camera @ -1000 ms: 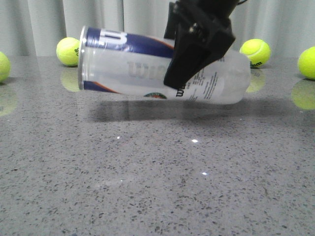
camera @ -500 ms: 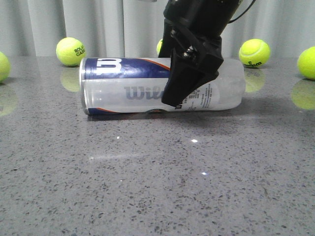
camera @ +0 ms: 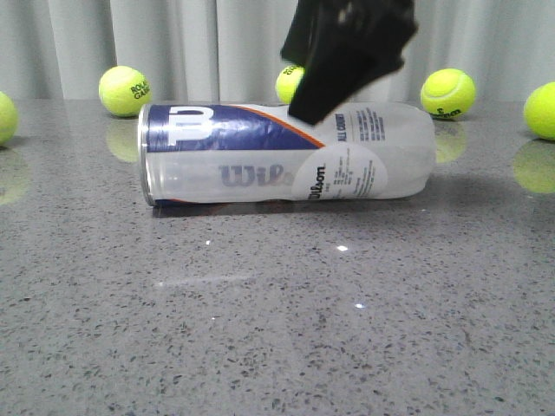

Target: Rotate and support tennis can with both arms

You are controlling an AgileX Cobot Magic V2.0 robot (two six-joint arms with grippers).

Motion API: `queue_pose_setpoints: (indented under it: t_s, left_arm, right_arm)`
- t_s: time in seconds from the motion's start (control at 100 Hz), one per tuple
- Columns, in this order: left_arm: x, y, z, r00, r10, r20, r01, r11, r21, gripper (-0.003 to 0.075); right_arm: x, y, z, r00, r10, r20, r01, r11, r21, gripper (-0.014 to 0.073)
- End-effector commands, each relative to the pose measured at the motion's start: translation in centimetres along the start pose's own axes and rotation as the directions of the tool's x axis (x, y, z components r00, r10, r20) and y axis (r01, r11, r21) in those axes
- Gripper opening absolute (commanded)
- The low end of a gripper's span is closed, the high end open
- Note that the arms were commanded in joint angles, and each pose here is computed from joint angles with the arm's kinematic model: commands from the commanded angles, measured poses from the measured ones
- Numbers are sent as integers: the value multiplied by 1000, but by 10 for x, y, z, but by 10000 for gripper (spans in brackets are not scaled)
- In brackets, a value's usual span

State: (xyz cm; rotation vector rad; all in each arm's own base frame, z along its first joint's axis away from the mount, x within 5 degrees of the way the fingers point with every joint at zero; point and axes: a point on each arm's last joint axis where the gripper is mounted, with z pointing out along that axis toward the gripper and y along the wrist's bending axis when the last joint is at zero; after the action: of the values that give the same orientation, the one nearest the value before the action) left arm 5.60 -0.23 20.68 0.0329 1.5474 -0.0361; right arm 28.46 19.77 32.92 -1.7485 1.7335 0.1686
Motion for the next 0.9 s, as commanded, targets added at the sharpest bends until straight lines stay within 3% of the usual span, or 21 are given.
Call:
queue_pose_setpoints:
  t_s: [0.0, 0.06, 0.13, 0.19, 0.24, 0.37, 0.48, 0.57, 0.76, 0.89]
  left_arm:
    - [6, 0, -1, 997, -6, 72, 6, 1000, 2, -19]
    - [6, 0, -1, 997, -6, 72, 6, 1000, 2, -18]
    - [6, 0, -1, 997, -6, 72, 6, 1000, 2, -19]
    - [6, 0, -1, 997, -6, 72, 6, 1000, 2, -18]
    - [6, 0, -1, 997, -6, 72, 6, 1000, 2, -19]
    - [6, 0, -1, 997, -6, 72, 6, 1000, 2, -19]
    - [6, 0, -1, 997, -6, 72, 6, 1000, 2, -18]
    - [6, 0, -1, 997, -6, 72, 6, 1000, 2, -19]
    - [6, 0, -1, 997, -6, 72, 6, 1000, 2, -19]
    - [6, 0, -1, 997, -6, 72, 6, 1000, 2, -19]
  right_arm:
    - [-17, 0, -46, 987, 116, 109, -126, 988, 88, 573]
    - [-19, 4, -58, 962, 242, 126, -252, 965, 70, 465]
    - [-19, 11, -70, 922, 367, 126, -374, 927, 35, 245]
    - [-20, 16, -77, 898, 424, 118, -428, 904, 12, 45]
    - [-19, 20, -82, 881, 460, 105, -462, 887, -8, -74]
    - [-18, 29, -93, 813, 578, 71, -576, 816, -44, -60]
    - [-12, 35, -104, 684, 726, 66, -727, 687, -18, -60]
    - [-4, 40, -115, 588, 798, 132, -808, 587, 50, -60]
    - [24, 67, -137, 532, 806, 259, -847, 501, 179, -60]
    - [43, 92, -151, 522, 766, 377, -853, 475, 215, -60]
